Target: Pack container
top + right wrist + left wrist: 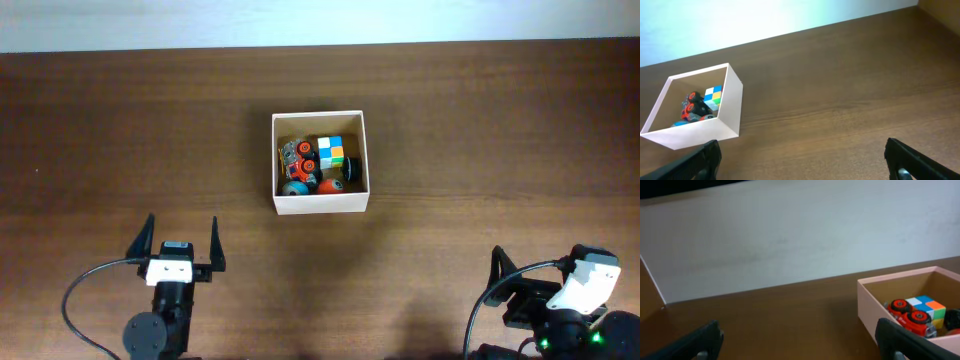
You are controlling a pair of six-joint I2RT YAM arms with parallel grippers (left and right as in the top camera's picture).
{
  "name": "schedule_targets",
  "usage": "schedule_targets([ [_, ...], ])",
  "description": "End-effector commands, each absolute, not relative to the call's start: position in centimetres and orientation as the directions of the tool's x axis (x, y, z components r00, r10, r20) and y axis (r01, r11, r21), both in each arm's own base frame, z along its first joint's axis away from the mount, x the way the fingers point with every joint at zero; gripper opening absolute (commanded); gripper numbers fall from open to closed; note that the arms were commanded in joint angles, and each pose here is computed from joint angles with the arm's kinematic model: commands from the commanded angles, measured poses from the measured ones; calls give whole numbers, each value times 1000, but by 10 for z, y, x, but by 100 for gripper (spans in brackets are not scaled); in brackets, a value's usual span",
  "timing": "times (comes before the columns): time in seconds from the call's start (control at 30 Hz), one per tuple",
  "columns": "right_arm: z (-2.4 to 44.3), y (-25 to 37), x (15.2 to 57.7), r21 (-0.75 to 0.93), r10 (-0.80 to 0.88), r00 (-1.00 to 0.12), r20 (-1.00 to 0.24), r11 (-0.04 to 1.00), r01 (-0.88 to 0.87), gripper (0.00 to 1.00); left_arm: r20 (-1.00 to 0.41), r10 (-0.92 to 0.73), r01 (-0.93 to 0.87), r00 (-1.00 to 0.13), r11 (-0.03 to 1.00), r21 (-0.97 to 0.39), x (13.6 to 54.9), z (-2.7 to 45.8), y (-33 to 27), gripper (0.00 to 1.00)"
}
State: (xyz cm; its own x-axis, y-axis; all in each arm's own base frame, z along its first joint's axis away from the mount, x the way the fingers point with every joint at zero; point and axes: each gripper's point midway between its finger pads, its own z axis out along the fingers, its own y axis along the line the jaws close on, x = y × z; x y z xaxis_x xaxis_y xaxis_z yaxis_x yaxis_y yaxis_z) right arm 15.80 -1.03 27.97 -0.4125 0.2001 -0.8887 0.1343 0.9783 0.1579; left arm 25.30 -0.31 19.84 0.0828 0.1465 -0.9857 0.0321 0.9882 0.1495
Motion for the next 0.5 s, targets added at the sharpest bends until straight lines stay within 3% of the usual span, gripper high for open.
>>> schedule_targets([
  [0.0, 286, -9, 156, 154, 193, -393, -899, 980, 129, 99, -984, 163, -4, 72, 987, 163, 249, 194, 3, 99],
  [0.3, 286, -9, 156, 154, 193, -393, -899, 980, 129, 99, -985, 153, -24, -85, 988, 156, 246, 156, 11, 99],
  [0.47, 286, -9, 156, 154, 193, -393, -899, 980, 129, 99, -985, 154, -23, -82, 987, 156, 246, 157, 11, 99],
])
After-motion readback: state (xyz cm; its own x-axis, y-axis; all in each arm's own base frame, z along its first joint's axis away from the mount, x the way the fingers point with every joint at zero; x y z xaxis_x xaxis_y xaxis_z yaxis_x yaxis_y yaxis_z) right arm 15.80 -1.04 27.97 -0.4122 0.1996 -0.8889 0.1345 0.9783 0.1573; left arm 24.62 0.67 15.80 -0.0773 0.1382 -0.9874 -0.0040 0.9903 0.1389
